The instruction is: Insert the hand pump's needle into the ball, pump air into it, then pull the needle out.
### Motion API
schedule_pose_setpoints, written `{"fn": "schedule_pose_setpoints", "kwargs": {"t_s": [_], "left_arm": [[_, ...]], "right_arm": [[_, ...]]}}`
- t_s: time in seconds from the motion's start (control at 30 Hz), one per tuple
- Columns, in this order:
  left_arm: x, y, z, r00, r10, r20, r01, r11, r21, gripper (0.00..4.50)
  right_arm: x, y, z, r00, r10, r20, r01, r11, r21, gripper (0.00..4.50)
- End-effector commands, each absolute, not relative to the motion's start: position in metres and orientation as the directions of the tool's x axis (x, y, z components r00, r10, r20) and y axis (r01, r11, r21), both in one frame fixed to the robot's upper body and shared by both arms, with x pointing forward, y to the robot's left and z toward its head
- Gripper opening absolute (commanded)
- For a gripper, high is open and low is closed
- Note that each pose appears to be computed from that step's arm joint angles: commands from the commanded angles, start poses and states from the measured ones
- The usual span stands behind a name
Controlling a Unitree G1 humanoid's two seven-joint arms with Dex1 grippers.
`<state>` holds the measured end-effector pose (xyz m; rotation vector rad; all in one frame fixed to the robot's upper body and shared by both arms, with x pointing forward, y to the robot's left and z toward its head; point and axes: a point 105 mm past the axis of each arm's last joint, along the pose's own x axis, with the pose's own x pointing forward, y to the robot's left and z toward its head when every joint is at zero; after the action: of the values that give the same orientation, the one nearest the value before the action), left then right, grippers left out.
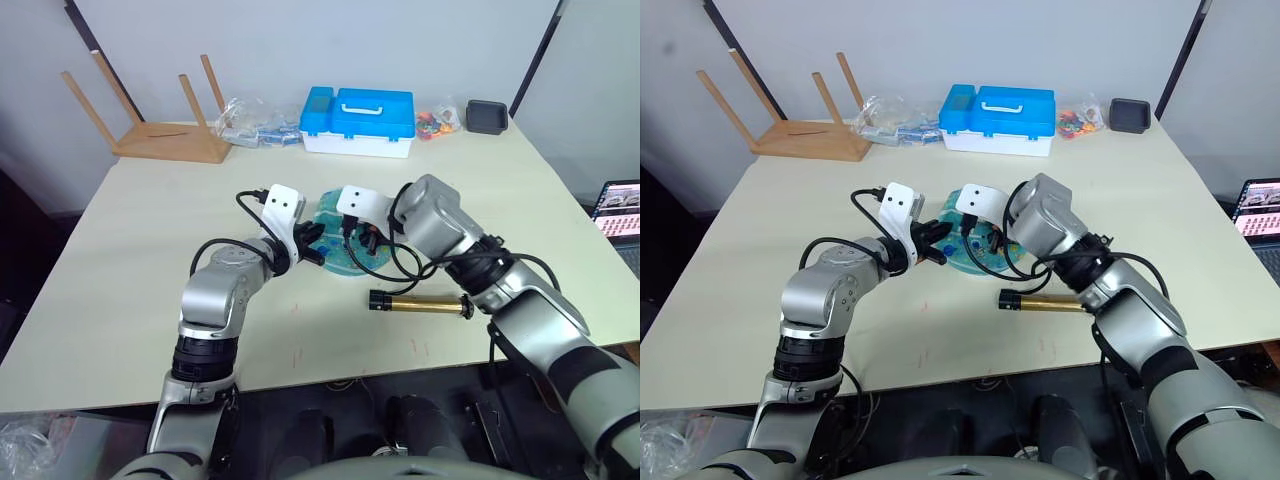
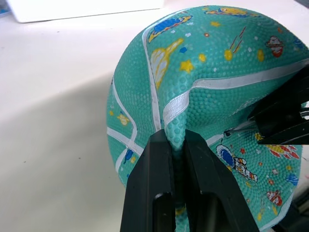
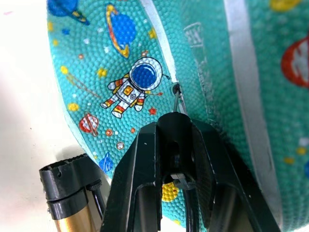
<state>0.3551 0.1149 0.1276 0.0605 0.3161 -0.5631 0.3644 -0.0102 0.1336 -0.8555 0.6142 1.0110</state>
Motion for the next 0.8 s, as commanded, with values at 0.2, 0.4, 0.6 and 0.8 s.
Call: {"fn": "schedule_pose_setpoints", "kwargs": {"t_s": [0.2,0.4,0.6,0.8], "left_arm": [[0.348,0.075,0.114,0.684,-0.643,-0.344,0.662,0.745,-0.078,0.00],[0.349,0.076,0.115,0.689,-0.640,-0.342,0.662,0.747,-0.064,0.00],[0.352,0.081,0.114,0.701,-0.623,-0.348,0.648,0.760,-0.055,0.00],[0.354,0.084,0.114,0.703,-0.619,-0.350,0.645,0.763,-0.053,0.00]], "right_arm": [[0.338,0.028,0.144,0.363,0.599,-0.713,-0.928,0.167,-0.332,0.34],[0.341,0.025,0.144,0.373,0.599,-0.708,-0.926,0.195,-0.323,1.38],[0.349,0.001,0.157,0.457,0.574,-0.679,-0.887,0.242,-0.393,3.42],[0.345,-0.028,0.171,0.512,0.571,-0.641,-0.856,0.281,-0.434,3.42]]}}
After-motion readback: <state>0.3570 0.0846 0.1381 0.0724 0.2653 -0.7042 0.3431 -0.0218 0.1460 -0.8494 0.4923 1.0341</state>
